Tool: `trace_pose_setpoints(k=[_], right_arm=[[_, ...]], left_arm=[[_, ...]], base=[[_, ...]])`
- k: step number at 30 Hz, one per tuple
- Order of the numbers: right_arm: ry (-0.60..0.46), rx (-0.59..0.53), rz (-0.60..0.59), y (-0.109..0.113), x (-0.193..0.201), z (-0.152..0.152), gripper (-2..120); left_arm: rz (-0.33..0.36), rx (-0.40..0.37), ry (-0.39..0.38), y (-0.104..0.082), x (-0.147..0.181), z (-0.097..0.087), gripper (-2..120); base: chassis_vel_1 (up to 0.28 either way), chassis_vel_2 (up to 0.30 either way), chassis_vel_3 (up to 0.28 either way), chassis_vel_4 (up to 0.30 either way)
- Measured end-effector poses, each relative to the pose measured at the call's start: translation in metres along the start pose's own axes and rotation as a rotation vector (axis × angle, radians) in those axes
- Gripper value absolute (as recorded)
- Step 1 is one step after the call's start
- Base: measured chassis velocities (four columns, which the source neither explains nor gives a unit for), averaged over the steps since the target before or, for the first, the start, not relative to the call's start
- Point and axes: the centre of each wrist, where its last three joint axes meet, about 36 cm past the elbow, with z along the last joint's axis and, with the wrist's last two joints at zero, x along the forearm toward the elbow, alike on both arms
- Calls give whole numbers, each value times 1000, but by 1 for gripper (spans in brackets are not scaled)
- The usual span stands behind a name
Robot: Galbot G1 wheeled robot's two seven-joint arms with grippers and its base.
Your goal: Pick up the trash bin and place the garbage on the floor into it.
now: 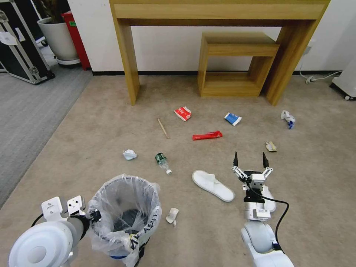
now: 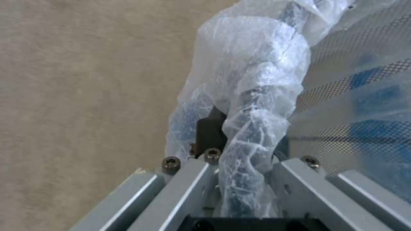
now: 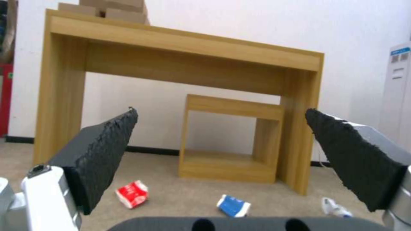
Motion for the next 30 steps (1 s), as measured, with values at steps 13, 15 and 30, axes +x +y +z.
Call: trace_pose_setpoints(k=[13,15,30], right_arm=[[-7,-7,-3,0,4,-6,100],[-7,-13,-3,0,4,-7,100],[-6,5,-2,-2,-1,-5,100]], left_arm=[[-10,3,-1,1,4,6,0],[-13,4,-5,2,5,6,0],[-16,5,5,2,2,8,0]], base=[[280,272,-272,-265],[298,300,-271,-303],[43,48,-41,-54]])
